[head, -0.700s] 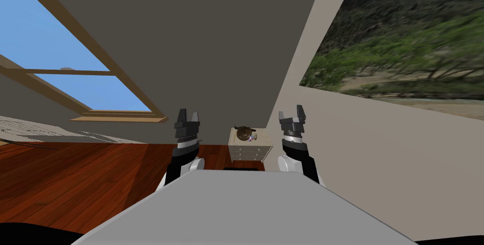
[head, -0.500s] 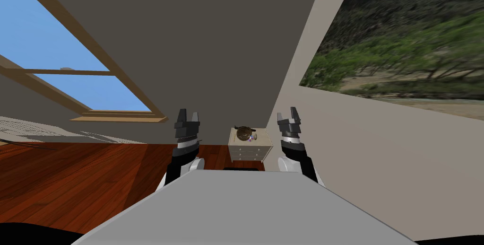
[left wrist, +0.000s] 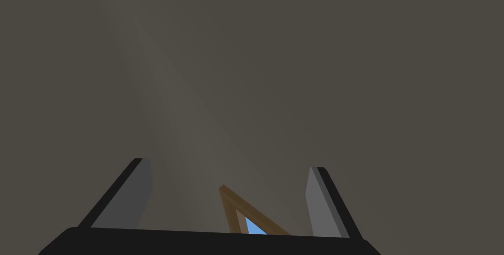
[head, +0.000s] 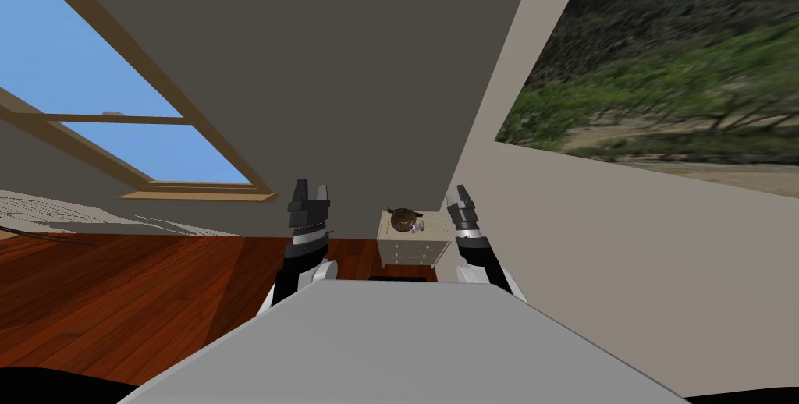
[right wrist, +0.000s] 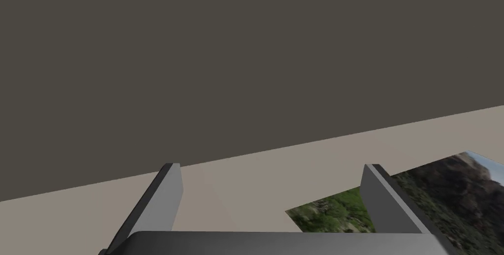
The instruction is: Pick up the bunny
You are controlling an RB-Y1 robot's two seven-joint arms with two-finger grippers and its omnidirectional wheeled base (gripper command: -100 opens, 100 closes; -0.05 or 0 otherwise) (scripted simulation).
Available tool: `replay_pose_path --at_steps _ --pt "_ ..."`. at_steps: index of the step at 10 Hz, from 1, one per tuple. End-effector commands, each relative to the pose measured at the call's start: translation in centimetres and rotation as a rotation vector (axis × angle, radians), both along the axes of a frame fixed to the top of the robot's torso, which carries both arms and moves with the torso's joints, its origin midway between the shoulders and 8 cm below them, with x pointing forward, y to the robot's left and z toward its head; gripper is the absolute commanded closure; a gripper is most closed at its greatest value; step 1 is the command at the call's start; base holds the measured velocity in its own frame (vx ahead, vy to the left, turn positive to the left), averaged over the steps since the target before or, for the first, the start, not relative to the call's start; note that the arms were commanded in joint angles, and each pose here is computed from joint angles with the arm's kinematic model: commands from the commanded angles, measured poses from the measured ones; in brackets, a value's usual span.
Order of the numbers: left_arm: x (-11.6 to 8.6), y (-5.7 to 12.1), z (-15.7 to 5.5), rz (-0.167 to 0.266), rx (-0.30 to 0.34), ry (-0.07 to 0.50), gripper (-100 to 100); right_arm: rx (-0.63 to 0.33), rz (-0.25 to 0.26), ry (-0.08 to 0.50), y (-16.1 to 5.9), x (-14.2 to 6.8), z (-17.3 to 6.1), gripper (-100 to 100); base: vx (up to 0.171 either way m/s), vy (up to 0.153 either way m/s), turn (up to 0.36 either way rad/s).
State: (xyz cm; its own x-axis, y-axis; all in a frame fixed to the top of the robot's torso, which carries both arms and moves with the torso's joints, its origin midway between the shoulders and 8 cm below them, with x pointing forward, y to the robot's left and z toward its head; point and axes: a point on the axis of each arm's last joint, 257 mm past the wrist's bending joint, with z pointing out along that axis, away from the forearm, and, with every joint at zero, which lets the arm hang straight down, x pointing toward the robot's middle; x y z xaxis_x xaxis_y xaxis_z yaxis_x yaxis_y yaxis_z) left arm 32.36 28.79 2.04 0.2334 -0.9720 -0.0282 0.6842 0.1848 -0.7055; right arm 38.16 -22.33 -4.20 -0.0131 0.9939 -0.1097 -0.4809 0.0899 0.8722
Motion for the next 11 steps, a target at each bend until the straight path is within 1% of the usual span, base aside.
replay_pose_path --at_steps 1,4,5,6,7,9,10,11 --pt "0.0 0.0 0.0 0.0 0.0 0.0 0 -0.021 0.004 0.024 0.3 0.6 -1.1 -100 0.0 0.0 0.0" --pt "0.0 0.0 0.0 0.0 0.0 0.0 0 -0.136 0.03 0.156 2.1 1.8 -6.8 -100 -0.001 0.004 0.032" --pt "0.0 0.0 0.0 0.0 0.0 0.0 0 -0.136 0.03 0.159 2.1 1.9 -7.0 -100 0.0 0.005 0.018" --pt "0.0 0.0 0.0 0.0 0.0 0.0 0 -0.179 0.04 0.207 2.7 2.1 -9.2 -100 0.001 0.005 0.038" --pt "0.0 0.0 0.0 0.0 0.0 0.0 0 -0.179 0.04 0.207 2.7 2.1 -9.2 -100 0.001 0.002 0.02" --pt "0.0 0.0 0.0 0.0 0.0 0.0 0 -0.273 0.06 0.297 3.7 2.4 -13.6 -100 -0.001 0.005 0.062" --pt "0.0 0.0 0.0 0.0 0.0 0.0 0 -0.273 0.06 0.304 3.7 2.4 -13.9 -100 0.0 0.004 0.031" --pt "0.0 0.0 0.0 0.0 0.0 0.0 0 -0.323 0.071 0.344 4.1 2.4 -16.0 -100 0.0 0.005 0.061"
